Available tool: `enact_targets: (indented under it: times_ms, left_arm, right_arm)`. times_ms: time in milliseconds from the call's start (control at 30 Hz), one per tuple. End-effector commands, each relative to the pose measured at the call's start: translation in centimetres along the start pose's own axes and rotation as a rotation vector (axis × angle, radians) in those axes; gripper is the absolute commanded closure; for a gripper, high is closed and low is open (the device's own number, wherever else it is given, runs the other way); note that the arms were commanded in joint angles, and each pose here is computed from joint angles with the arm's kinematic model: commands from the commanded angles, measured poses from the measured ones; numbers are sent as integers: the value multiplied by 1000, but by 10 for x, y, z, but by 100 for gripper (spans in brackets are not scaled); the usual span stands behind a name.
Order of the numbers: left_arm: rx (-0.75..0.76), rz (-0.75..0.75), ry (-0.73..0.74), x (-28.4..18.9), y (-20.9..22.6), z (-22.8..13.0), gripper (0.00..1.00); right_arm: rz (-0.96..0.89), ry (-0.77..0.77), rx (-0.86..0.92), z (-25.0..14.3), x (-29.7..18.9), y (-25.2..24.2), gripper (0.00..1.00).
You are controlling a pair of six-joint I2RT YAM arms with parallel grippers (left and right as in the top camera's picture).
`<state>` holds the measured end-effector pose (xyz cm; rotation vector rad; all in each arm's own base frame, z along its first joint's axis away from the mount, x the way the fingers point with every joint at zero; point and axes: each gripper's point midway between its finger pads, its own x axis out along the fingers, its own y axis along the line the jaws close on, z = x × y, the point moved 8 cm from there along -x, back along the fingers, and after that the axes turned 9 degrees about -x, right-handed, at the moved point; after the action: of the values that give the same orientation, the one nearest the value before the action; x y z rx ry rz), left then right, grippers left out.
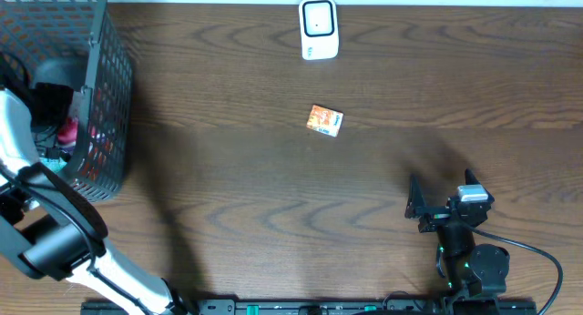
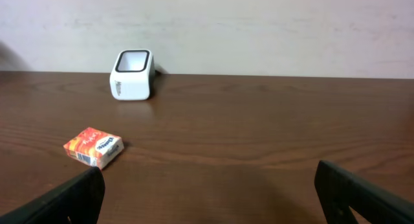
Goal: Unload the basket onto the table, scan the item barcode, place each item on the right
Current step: 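Reach the left gripper into the basket and grasp the purple package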
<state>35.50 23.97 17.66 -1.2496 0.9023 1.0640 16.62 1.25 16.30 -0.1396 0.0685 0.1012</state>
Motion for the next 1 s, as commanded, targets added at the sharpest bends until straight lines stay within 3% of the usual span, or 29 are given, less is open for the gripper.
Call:
enact_targets:
  times_ms: [0,233,267,300,367,400,467,533,700,967]
  left_arm:
    - [-15,34,81,27,5,-8,2]
    - [-20,46,142,48,6,-13,3]
    - [-20,45,141,48,6,-13,14]
    - [-20,44,137,48,6,-12,34]
    - [-19,35,132,47,4,-11,63]
    - [-19,34,131,47,4,-11,73]
    - [-18,29,128,46,3,-11,80]
    - [-19,19,121,41,2,-9,92]
    - [-9,-74,62,0,-10,-4,92]
    - [25,-348,-120,-117,-23,-3,92]
  right_arm:
    - [-17,3,4,-1,0,-2,1]
    - [-17,3,4,-1,0,-2,1]
    - [-16,3,4,-1,0,-2,1]
    - [-17,3,4,-1,0,-2,1]
    - [-17,3,4,-1,0,-2,1]
    - [-17,3,4,-1,0,-2,1]
    - [-16,3,4,-1,0,-2,1]
    - [-17,3,4,-1,0,-2,1]
    - [-17,3,4,-1,0,-2,1]
    - [-17,3,4,-1,0,-2,1]
